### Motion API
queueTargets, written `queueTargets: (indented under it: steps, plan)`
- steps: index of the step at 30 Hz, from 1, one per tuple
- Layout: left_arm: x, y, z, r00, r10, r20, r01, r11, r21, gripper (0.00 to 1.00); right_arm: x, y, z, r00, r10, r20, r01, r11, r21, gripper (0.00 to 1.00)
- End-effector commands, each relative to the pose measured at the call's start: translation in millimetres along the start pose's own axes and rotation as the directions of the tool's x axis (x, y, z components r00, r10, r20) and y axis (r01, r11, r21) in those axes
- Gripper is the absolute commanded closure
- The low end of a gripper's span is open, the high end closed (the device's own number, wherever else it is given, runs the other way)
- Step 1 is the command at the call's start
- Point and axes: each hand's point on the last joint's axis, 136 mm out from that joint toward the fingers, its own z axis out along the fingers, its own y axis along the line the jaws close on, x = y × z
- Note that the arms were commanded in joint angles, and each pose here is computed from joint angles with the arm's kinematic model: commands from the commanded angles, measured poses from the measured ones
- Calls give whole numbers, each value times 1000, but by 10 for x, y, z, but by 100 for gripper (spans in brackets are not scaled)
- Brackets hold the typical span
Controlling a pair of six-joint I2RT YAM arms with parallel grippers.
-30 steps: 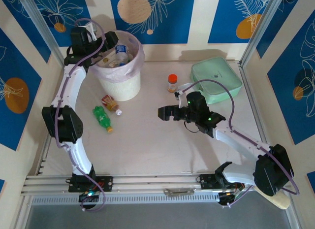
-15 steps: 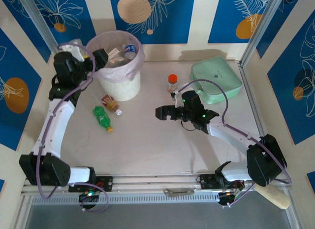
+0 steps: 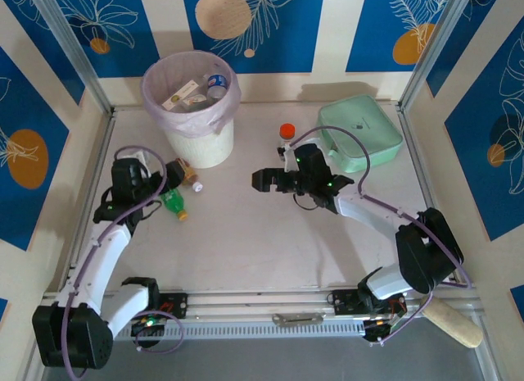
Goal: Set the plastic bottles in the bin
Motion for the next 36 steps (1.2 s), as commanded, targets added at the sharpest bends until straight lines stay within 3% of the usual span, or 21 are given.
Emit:
queueTargets:
  steps: [1,10,22,25,31,36]
  plan:
    - [376,326,41,996,-58,-70,50,993,-110,0,-80,68,23,1000,19,6,-19,1000,-10,1]
    - [726,629,374,986,-87,-144,58,979,-194,0,-42,56,44,1000,31,-2,-31,999,7,1]
    - [760,681,806,978,-98,-184,58,976,-210,0,-114,155,27,1000,16,7,-16,1000,-18,1]
    - [825,776,777,969,-55,-242,-11,964,-265,1,-118,136,-2,997,66,30,-66,998,3,1]
    - [783,749,815,971,-62,-233,-1,965,-262,0,-209,174,-67,999,-42,-11,43,997,68,1]
    - [791,775,815,973,-71,-219,10,963,-270,4,-178,174,11,1000,-20,-10,20,999,45,1]
